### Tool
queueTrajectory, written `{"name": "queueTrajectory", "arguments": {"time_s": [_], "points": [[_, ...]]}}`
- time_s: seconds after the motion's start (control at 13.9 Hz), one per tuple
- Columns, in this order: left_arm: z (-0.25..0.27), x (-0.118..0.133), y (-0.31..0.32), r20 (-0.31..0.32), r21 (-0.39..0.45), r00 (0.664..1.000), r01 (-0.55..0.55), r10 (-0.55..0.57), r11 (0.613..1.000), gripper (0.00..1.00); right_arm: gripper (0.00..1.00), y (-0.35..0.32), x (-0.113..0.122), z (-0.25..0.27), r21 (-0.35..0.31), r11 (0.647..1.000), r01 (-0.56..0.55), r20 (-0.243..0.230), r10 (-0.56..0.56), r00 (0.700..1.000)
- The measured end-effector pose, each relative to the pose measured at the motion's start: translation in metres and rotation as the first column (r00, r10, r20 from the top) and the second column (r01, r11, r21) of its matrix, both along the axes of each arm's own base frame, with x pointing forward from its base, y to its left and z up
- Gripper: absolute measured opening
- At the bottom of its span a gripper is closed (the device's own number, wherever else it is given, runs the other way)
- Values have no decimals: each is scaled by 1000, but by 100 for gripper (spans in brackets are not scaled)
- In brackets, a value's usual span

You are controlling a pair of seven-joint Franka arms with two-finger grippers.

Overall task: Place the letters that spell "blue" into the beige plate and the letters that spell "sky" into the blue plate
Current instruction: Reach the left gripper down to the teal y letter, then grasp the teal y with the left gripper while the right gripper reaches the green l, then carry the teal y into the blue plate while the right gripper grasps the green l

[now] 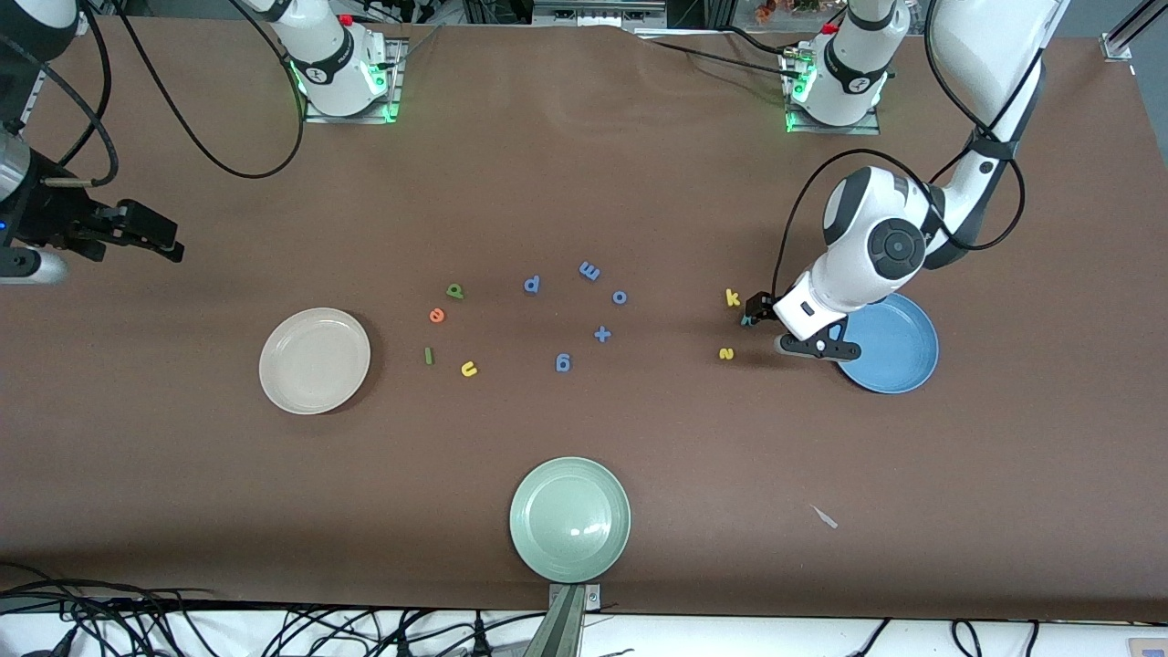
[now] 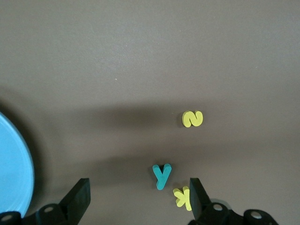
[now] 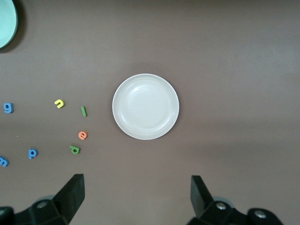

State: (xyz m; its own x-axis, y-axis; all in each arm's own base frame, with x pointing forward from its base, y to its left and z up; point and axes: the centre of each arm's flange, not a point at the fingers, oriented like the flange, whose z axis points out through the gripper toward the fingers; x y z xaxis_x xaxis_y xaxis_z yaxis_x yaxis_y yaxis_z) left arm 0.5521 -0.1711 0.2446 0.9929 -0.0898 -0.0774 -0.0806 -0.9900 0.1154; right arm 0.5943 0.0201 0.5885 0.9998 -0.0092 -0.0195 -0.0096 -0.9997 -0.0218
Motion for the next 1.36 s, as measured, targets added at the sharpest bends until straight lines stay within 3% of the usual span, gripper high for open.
{"name": "queueTrajectory", "arguments": {"time_s": [0.14,0.57,0.65,0.93,1.08,1.36], "points": [[-8,-1,-2,7,-5,1000,1,-1,1000,82,100,1,8,-14,1,1000,0,-10,0,1000],[-43,-26,-25,53,-23,998,-16,18,1000,77,100,37,49,-107,21,999,-31,-53,32,998],[-48,-29,-26,52,-24,998,-18,19,1000,70,100,60,50,-120,26,999,-24,-56,25,998],[-57,-34,-31,57,17,998,-4,3,1000,58,100,148,39,-188,19,999,43,-52,-42,998],[-62,-37,-33,65,59,998,-3,-1,998,57,100,184,28,-226,23,996,89,-20,-89,996],[-71,-40,-35,66,84,998,-9,4,996,57,100,228,15,-292,22,992,121,-4,-121,993]]}}
